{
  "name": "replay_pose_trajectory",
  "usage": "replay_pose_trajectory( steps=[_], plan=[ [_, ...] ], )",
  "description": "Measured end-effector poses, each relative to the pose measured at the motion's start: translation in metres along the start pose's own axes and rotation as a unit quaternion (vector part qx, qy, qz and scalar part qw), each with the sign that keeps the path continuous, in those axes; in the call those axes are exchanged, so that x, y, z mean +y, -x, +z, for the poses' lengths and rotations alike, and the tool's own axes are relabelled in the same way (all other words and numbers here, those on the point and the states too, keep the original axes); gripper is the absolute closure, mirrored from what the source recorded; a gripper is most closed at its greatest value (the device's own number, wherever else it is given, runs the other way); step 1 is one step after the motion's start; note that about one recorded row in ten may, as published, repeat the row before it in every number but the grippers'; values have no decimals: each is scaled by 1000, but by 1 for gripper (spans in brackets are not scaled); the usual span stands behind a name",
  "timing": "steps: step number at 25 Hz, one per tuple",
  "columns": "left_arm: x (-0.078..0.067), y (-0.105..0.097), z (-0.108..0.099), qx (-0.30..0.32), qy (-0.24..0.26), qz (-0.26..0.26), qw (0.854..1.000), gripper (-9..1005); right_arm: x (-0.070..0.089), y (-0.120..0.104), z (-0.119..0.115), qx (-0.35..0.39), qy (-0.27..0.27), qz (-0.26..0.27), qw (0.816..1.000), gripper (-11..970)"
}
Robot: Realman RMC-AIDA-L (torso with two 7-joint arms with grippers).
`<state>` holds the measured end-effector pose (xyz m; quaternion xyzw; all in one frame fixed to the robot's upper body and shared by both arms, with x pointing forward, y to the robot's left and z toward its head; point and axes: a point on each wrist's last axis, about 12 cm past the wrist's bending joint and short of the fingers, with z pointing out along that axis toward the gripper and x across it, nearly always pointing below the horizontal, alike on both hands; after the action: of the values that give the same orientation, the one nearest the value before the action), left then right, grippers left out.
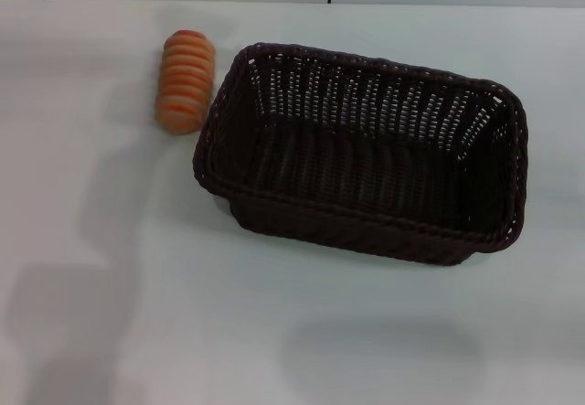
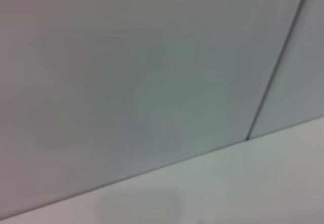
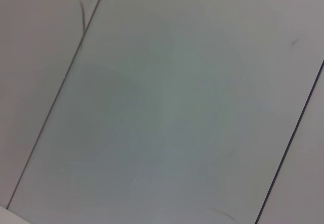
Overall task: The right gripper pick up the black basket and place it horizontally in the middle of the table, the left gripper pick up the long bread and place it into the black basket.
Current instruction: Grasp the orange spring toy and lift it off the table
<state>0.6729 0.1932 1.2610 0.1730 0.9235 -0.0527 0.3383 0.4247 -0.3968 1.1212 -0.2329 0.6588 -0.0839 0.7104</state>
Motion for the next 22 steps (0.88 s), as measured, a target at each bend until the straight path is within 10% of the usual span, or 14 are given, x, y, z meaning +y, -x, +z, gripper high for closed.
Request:
replay_pose_trajectory(
  steps=[22],
  plan=[
    [1, -15, 62, 16, 12, -9, 1000, 260, 2, 3, -8, 0, 7, -5, 1000, 370]
  ],
)
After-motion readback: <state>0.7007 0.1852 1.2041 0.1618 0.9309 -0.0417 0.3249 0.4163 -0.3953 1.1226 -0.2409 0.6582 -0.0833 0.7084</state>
